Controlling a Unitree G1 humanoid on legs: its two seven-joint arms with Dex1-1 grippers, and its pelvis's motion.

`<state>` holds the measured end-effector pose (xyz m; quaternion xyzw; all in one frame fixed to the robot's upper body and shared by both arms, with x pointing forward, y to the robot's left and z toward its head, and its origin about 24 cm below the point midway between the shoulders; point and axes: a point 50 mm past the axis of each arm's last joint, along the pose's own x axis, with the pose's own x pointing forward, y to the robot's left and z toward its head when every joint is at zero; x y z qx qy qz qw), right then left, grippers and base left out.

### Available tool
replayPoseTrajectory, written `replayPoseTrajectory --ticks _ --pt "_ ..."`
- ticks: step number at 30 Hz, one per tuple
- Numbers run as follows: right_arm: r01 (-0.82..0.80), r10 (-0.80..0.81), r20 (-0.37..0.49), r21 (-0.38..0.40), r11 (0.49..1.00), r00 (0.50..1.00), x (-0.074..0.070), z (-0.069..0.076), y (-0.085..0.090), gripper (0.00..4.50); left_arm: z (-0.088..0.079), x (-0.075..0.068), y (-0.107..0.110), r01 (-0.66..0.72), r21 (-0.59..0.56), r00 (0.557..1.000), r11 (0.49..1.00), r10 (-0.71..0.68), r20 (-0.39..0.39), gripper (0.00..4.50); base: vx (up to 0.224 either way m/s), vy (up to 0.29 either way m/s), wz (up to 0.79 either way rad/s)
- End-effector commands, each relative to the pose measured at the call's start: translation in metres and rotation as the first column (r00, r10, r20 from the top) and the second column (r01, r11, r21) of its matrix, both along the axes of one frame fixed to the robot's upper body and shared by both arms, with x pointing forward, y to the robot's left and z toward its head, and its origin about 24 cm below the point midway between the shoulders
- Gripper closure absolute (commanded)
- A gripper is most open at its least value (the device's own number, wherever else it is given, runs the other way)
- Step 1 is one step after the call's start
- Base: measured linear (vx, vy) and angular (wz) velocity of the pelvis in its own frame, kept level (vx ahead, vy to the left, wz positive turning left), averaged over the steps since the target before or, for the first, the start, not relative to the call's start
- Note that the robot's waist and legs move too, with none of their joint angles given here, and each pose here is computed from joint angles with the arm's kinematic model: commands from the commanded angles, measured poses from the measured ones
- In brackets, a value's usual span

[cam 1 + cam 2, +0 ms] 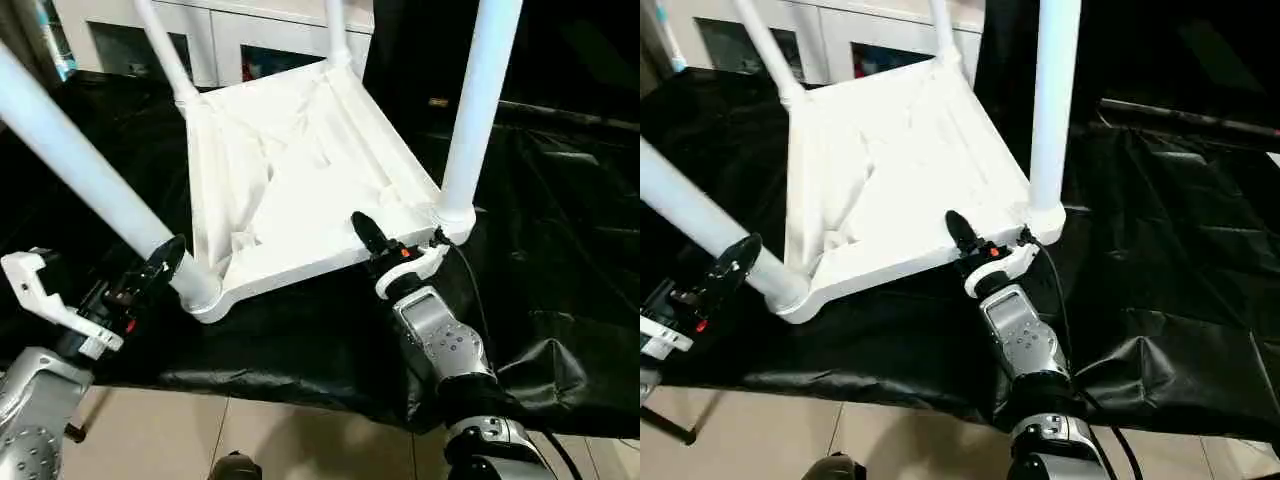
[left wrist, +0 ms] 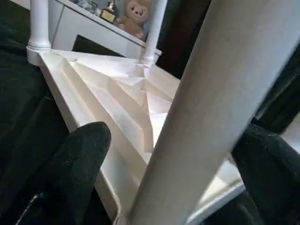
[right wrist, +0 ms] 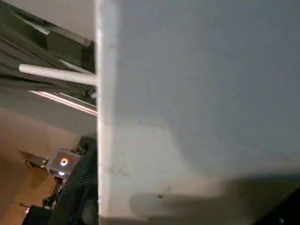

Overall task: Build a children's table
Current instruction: Flip table

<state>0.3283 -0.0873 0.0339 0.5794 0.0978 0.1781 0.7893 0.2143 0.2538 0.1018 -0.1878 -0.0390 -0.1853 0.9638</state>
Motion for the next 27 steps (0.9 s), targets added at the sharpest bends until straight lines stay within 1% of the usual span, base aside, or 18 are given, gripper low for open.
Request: replayPoseTrajectory --ticks 1,3,5,6,7,8,10,12,13,14,15,17,19,20,21,22,23,27 --pt "0.156 -0.158 0.071 0.026 0.987 0.985 0.004 0.015 -0.024 2.53 -0.003 -0.006 0.019 -0.058 0.024 0.998 0.998 0.058 -0.027 0.00 0.000 0.000 0.00" --pt "0.166 -0.168 0.070 0.025 0.986 0.983 0.003 0.014 -0.027 2.53 -0.002 -0.014 0.035 -0.063 0.043 0.997 0.997 0.065 -0.048 0.00 0.000 0.000 0.00" --pt "0.170 -0.171 0.069 0.026 0.985 0.983 0.003 0.014 -0.028 2.54 -0.001 -0.016 0.039 -0.066 0.050 0.996 0.997 0.069 -0.048 0.00 0.000 0.000 0.00" --pt "0.173 -0.175 0.071 0.024 0.985 0.982 0.003 0.015 -0.030 2.54 0.002 -0.022 0.044 -0.041 0.042 0.998 0.998 0.043 -0.048 0.00 0.000 0.000 0.00" --pt "0.174 -0.175 0.071 0.024 0.984 0.982 0.003 0.015 -0.030 2.54 0.002 -0.024 0.045 -0.035 0.042 0.998 0.999 0.037 -0.048 0.00 0.000 0.000 0.00" --pt "0.176 -0.177 0.078 0.017 0.984 0.981 0.003 0.016 -0.032 2.54 0.006 -0.031 0.046 0.018 0.033 0.999 0.999 -0.016 -0.048 0.00 0.000 0.000 0.00" --pt "0.178 -0.178 0.084 0.005 0.984 0.980 0.003 0.017 -0.033 2.54 0.009 -0.035 0.046 0.058 0.003 0.997 0.998 -0.058 -0.056 0.00 0.000 0.000 0.00" --pt "0.191 -0.187 0.096 -0.028 0.981 0.978 0.004 0.019 -0.037 2.54 0.017 -0.040 0.045 0.111 -0.038 0.992 0.993 -0.113 -0.057 0.00 0.000 0.000 0.00" --pt "0.202 -0.191 0.127 -0.080 0.976 0.973 0.004 0.025 -0.043 2.54 0.030 -0.041 0.042 0.151 -0.040 0.988 0.988 -0.152 -0.033 0.00 0.000 0.000 0.00" --pt "0.211 -0.193 0.146 -0.123 0.970 0.970 0.005 0.030 -0.046 2.54 0.039 -0.040 0.040 0.182 -0.044 0.983 0.982 -0.183 -0.016 0.00 0.000 0.000 0.00" --pt "0.211 -0.193 0.146 -0.123 0.970 0.970 0.005 0.030 -0.046 2.54 0.039 -0.040 0.040 0.182 -0.044 0.983 0.982 -0.183 -0.016 0.00 0.000 0.000 0.00" --pt "0.228 -0.200 0.160 -0.186 0.956 0.967 0.005 0.036 -0.051 2.54 0.053 -0.037 0.036 0.231 -0.027 0.973 0.973 -0.231 0.008 0.00 0.000 0.000 0.00" --pt "0.260 -0.218 0.171 -0.276 0.925 0.961 0.004 0.040 -0.059 2.54 0.065 -0.033 0.030 0.277 0.047 0.961 0.960 -0.277 0.008 0.00 0.000 0.000 0.00" --pt "0.273 -0.226 0.178 -0.315 0.909 0.958 0.004 0.042 -0.063 2.54 0.068 -0.032 0.028 0.290 0.067 0.957 0.955 -0.291 0.005 0.00 0.000 0.000 0.00" --pt "0.273 -0.226 0.178 -0.315 0.909 0.958 0.004 0.042 -0.063 2.54 0.068 -0.032 0.028 0.290 0.067 0.957 0.955 -0.291 0.005 0.00 0.000 0.000 0.00" --pt "0.280 -0.230 0.182 -0.337 0.899 0.956 0.003 0.043 -0.064 2.54 0.070 -0.031 0.026 0.298 0.077 0.954 0.951 -0.299 0.003 0.00 0.000 0.000 0.00" --pt "0.295 -0.238 0.194 -0.365 0.883 0.952 0.003 0.046 -0.068 2.54 0.073 -0.027 0.023 0.300 0.111 0.953 0.947 -0.303 0.005 0.00 0.000 0.000 0.00" --pt "0.354 -0.282 0.222 -0.450 0.820 0.934 0.002 0.058 -0.079 2.54 0.082 -0.015 0.012 0.306 0.151 0.951 0.940 -0.308 -0.015 0.00 0.000 0.000 0.00"
